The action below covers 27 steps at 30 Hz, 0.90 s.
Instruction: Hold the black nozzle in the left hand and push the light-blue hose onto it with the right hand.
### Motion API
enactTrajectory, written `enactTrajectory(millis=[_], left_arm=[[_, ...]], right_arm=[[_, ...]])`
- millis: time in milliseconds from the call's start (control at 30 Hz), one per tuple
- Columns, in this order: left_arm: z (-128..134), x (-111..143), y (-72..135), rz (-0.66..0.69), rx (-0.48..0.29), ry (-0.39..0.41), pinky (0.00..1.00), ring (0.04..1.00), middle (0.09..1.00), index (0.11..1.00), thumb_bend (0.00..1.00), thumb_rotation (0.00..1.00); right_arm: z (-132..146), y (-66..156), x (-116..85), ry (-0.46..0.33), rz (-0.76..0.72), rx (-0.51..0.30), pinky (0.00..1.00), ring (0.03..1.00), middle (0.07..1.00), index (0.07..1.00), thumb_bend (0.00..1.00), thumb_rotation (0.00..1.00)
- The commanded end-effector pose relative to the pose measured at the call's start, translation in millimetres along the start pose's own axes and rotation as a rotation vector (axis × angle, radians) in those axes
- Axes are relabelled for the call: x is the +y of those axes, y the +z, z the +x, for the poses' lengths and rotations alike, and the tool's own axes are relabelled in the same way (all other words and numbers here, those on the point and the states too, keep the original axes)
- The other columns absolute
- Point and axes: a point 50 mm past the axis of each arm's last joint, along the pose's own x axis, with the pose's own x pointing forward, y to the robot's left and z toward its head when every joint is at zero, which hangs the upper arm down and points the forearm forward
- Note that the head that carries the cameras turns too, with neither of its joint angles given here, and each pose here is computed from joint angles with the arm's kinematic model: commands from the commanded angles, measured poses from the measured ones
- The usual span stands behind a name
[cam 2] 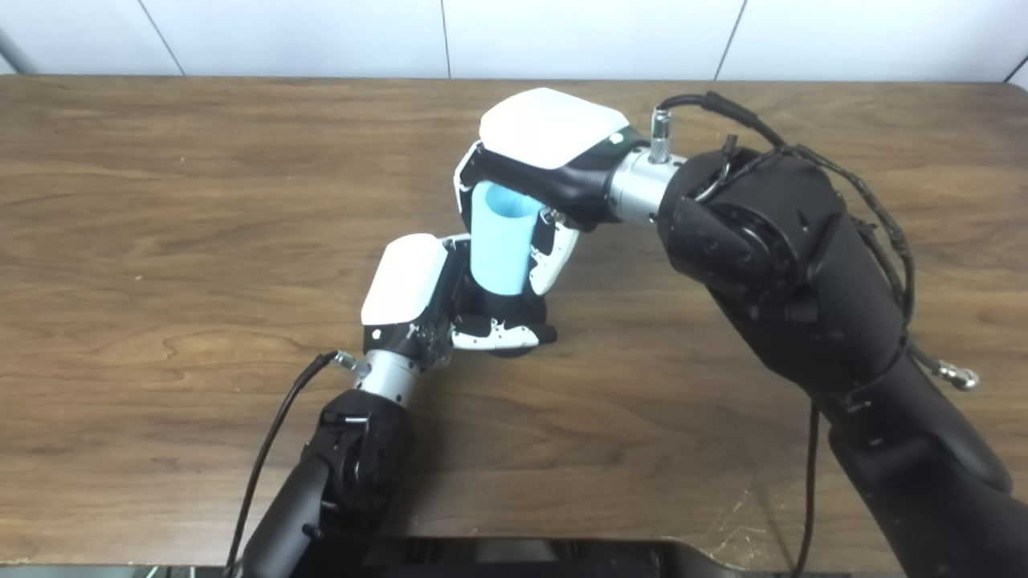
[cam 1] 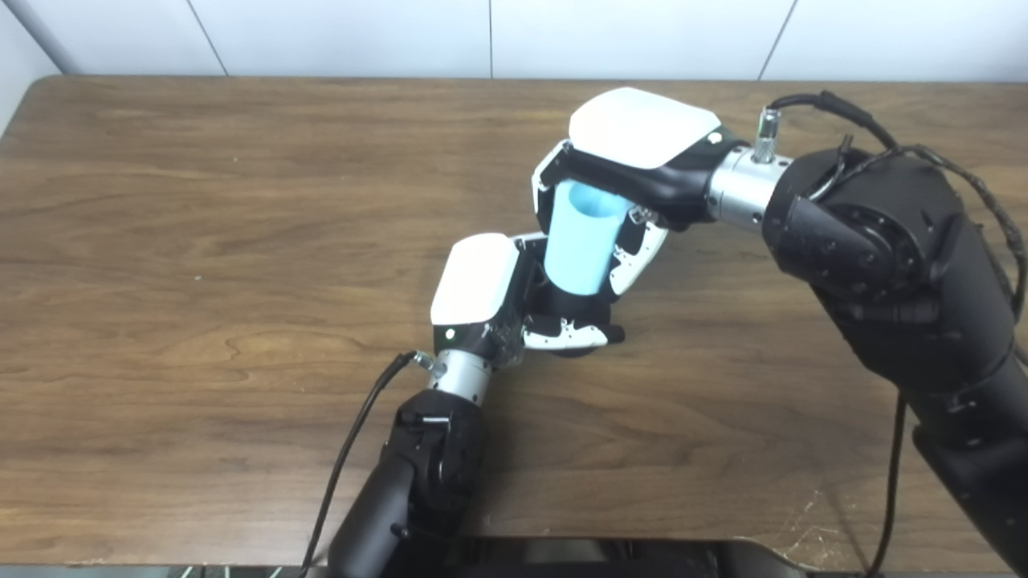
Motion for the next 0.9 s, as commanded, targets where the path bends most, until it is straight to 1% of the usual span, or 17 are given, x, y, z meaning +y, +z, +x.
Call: enactTrajectory(millis=[0,100,200,267,300,367,400,433,467,500,533,567,633,667,733,767,867], left_arm=[[-7,-20,-9,-0.006,0.060,-0.110,0.49,0.537,0.532,0.469,0.52,0.00],[-6,-20,-9,-0.004,0.060,-0.107,0.47,0.522,0.521,0.476,0.52,0.00],[-6,-20,-9,-0.007,0.062,-0.104,0.47,0.523,0.525,0.475,0.52,0.00],[-6,-20,-9,-0.010,0.065,-0.104,0.46,0.515,0.515,0.479,0.52,0.00],[-6,-20,-9,-0.011,0.066,-0.106,0.47,0.516,0.514,0.480,0.52,0.00],[-6,-21,-9,-0.011,0.067,-0.107,0.46,0.512,0.505,0.482,0.52,0.00],[-5,-21,-9,-0.010,0.067,-0.107,0.46,0.509,0.498,0.484,0.52,0.00],[-5,-21,-9,-0.008,0.067,-0.108,0.46,0.512,0.499,0.484,0.52,0.00],[-5,-21,-9,-0.007,0.068,-0.109,0.47,0.515,0.501,0.483,0.52,0.00],[-5,-20,-9,-0.007,0.069,-0.110,0.48,0.520,0.507,0.481,0.52,0.00],[-5,-20,-9,-0.007,0.070,-0.112,0.48,0.529,0.517,0.478,0.52,0.00],[-5,-20,-9,-0.008,0.071,-0.114,0.48,0.528,0.518,0.477,0.52,0.00],[-5,-20,-9,-0.010,0.074,-0.117,0.49,0.530,0.519,0.478,0.52,0.00],[-5,-20,-9,-0.012,0.075,-0.119,0.49,0.530,0.518,0.478,0.52,0.00],[-5,-20,-9,-0.011,0.076,-0.119,0.49,0.530,0.518,0.479,0.52,0.00],[-5,-19,-9,-0.010,0.077,-0.120,0.49,0.537,0.526,0.475,0.52,0.00],[-4,-19,-8,-0.010,0.078,-0.122,0.51,0.549,0.538,0.467,0.52,0.00]], right_arm=[[-6,8,-14,-0.049,-0.039,-0.035,0.26,0.354,0.490,0.541,0.51,0.00],[-7,10,-12,-0.063,-0.068,-0.029,0.23,0.342,0.478,0.550,0.51,0.00],[-8,11,-10,-0.077,-0.077,-0.023,0.21,0.332,0.467,0.553,0.51,0.00],[-10,13,-10,-0.075,-0.073,-0.016,0.21,0.332,0.466,0.556,0.51,0.00],[-11,14,-11,-0.073,-0.074,-0.014,0.24,0.343,0.474,0.564,0.51,0.00],[-13,14,-12,-0.077,-0.078,-0.012,0.26,0.379,0.513,0.510,0.51,0.00],[-13,14,-12,-0.086,-0.083,-0.013,0.24,0.382,0.518,0.499,0.52,0.00],[-14,13,-13,-0.093,-0.087,-0.015,0.21,0.326,0.497,0.573,0.54,0.00],[-14,13,-14,-0.097,-0.089,-0.016,0.20,0.307,0.489,0.622,0.56,0.00],[-15,12,-15,-0.098,-0.084,-0.018,0.21,0.325,0.512,0.650,0.77,0.07],[-16,12,-17,-0.097,-0.066,-0.022,0.27,0.404,0.572,0.679,0.90,0.15],[-17,11,-18,-0.092,-0.051,-0.022,0.36,0.499,0.635,0.698,0.95,0.19],[-18,9,-21,-0.082,-0.014,-0.026,0.50,0.645,0.741,0.737,0.99,0.25],[-19,8,-22,-0.077,0.000,-0.026,0.54,0.679,0.759,0.748,1.00,0.26],[-19,7,-23,-0.068,0.021,-0.027,0.58,0.706,0.774,0.765,1.00,0.25],[-20,6,-23,-0.063,0.027,-0.026,0.58,0.704,0.770,0.766,1.00,0.24],[-21,4,-23,-0.053,0.030,-0.021,0.55,0.675,0.742,0.738,1.00,0.23]])
